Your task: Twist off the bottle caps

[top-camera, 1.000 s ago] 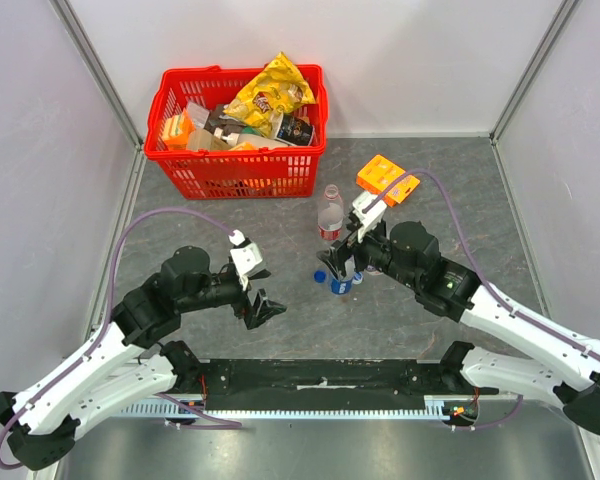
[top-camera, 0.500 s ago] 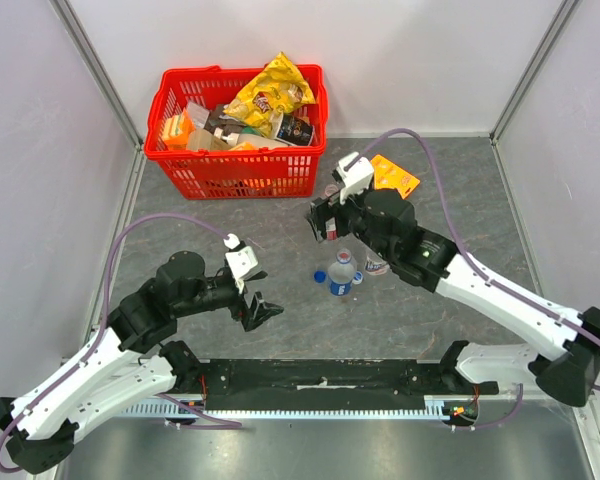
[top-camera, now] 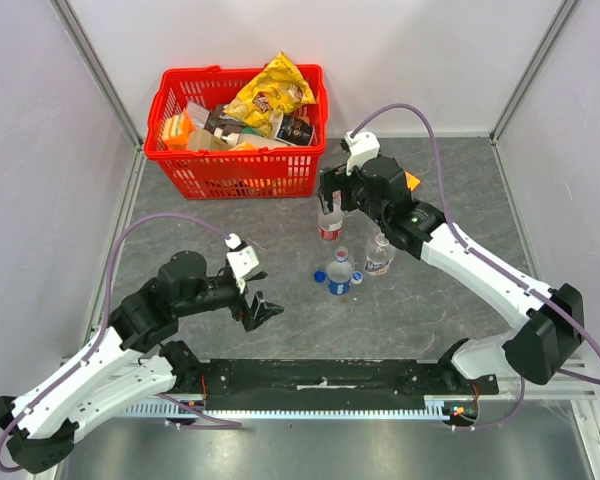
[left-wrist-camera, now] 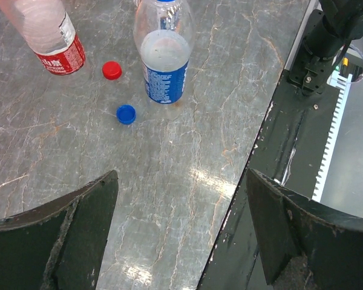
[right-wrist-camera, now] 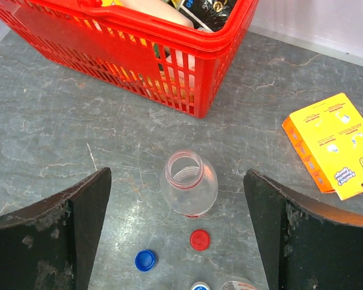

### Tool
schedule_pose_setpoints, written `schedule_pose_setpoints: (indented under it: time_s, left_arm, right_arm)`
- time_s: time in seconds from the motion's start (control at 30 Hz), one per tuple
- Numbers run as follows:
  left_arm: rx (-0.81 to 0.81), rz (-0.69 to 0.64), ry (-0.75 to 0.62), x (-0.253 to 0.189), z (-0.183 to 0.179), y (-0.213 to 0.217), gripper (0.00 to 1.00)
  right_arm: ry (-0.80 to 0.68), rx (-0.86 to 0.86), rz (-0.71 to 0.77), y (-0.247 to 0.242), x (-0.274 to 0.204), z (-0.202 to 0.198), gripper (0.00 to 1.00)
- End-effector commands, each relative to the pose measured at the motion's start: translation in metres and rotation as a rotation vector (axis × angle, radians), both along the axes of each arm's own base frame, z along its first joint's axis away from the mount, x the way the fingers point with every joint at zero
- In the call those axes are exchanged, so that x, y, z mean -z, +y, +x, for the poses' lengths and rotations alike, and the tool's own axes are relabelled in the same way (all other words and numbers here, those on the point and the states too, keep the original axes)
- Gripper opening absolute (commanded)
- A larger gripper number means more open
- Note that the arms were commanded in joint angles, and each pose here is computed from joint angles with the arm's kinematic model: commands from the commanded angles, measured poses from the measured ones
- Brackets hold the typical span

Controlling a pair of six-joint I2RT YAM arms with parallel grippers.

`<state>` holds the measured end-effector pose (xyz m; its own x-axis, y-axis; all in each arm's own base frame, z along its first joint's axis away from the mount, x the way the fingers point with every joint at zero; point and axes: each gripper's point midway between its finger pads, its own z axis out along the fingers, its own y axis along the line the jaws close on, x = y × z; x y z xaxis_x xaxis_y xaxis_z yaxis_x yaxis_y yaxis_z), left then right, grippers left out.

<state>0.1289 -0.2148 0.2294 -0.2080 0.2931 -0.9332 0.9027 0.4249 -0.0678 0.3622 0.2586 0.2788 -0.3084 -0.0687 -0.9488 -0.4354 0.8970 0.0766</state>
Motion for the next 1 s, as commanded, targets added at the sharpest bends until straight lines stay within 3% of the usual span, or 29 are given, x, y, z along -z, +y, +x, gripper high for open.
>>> schedule_pose_setpoints:
  time_s: [0.0, 0.37, 0.63, 0.97]
  left_arm:
    - [-0.002, -0.001, -0.036, -0.003, 0.005, -0.002, 0.91]
    - [-0.034, 0.009, 0.009, 0.001, 0.011, -0.005, 0.91]
    - [-0.200, -0.009, 0.178, 0.004, 0.038, -0.021, 0.92]
    - [-0.455, -0.124, 0.183, -0.010, 0.087, -0.027, 0.93]
  right_arm:
    - [-0.037, -0.028, 0.067, 0.002, -0.026, -0.005, 0.96]
    - [-0.045, -0.008, 0.090, -0.019, -0.027, -0.017, 0.98]
    - [-0.043, 0.064, 0.118, -0.059, -0.017, -0.040, 0.98]
    - [-0.060, 0.124, 0.106, -0.090, -0.013, -0.040, 0.98]
